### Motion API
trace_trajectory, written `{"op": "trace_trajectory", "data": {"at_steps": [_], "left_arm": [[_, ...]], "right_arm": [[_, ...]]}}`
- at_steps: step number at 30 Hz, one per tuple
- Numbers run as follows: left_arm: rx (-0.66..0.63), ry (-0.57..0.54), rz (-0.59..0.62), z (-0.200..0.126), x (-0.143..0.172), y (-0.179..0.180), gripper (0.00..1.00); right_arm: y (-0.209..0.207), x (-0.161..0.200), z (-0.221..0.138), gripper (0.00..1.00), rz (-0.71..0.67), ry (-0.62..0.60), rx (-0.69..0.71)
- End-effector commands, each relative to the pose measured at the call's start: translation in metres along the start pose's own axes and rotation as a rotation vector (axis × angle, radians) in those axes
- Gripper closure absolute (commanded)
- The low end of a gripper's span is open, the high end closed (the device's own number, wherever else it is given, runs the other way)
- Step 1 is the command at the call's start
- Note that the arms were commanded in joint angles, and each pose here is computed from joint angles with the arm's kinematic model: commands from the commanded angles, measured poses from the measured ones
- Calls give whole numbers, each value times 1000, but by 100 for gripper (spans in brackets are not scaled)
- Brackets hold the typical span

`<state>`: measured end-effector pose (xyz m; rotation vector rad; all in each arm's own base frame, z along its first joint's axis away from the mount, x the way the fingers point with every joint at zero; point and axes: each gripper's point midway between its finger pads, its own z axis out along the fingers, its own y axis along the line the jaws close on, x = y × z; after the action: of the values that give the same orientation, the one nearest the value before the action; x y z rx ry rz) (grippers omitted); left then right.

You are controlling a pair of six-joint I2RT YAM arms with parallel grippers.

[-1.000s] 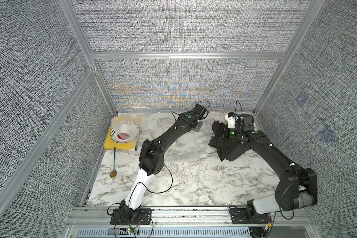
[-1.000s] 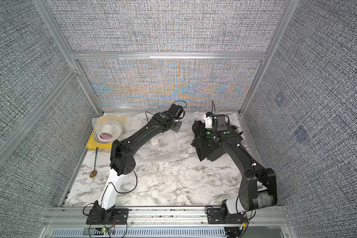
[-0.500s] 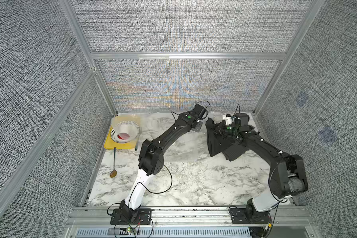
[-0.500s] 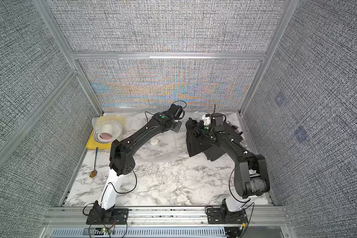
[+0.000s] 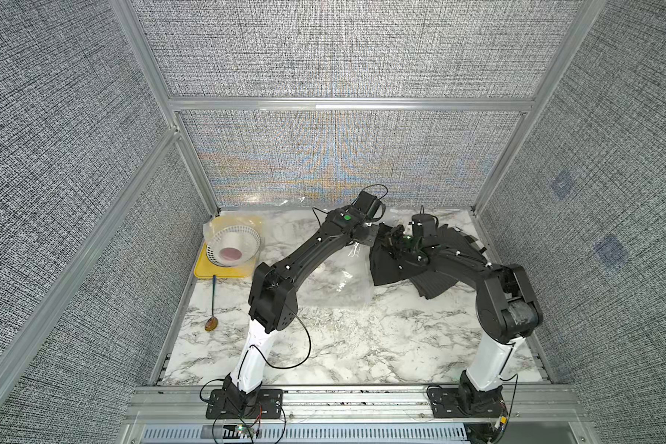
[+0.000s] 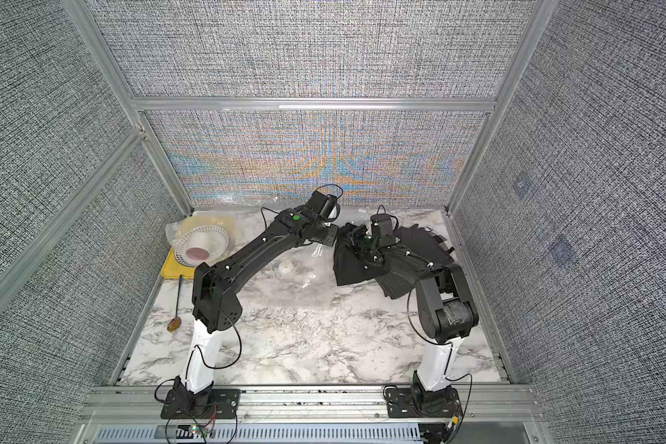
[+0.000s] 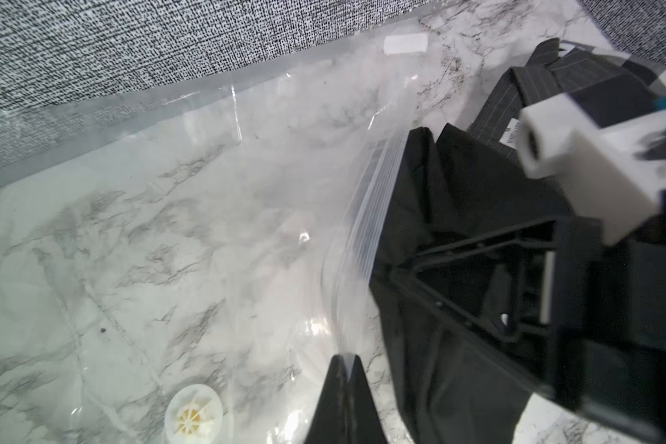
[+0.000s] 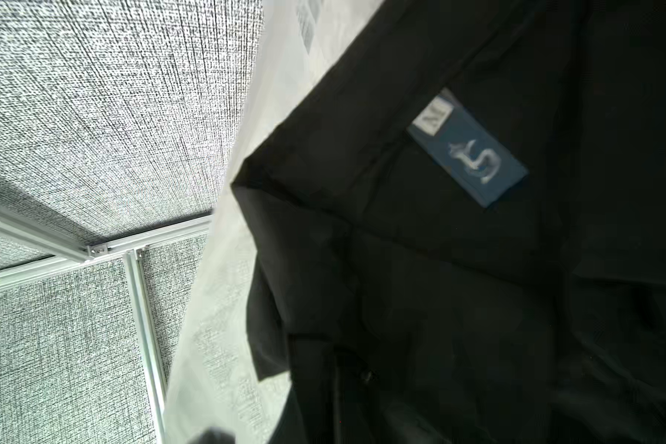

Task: Place the folded shirt into the vacuum bag
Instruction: Place the shirt in the vacuum bag.

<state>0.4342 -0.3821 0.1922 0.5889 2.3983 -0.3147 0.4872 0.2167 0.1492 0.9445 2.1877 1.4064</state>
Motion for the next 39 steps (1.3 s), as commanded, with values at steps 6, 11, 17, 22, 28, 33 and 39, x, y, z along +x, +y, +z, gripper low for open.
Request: {"op": "trace_trajectory", "data": {"at_steps": [6, 11, 17, 22, 28, 33, 39], "left_arm": [[84, 26, -38, 16, 8, -15, 100], [36, 15, -46, 23, 7, -6, 100], [-32, -15, -57, 25, -2, 6, 100], [-29, -30, -70, 26, -8, 7, 100], [-15, -20, -72, 32, -6, 6, 100], [-4, 6, -75, 43, 2, 4, 100], [7, 26, -83, 45, 8, 3, 100]], "right_arm": [[-5, -26, 22, 100, -36, -108, 30], [10, -14, 37, 76, -278, 3, 11], [21, -4, 11, 9, -462, -9, -45], [19, -3, -9, 8, -544, -8, -10], [-14, -20, -36, 11, -707, -22, 176], [-46, -7, -41, 17, -760, 111, 192], [-86, 49, -13, 27, -807, 303, 234]]}}
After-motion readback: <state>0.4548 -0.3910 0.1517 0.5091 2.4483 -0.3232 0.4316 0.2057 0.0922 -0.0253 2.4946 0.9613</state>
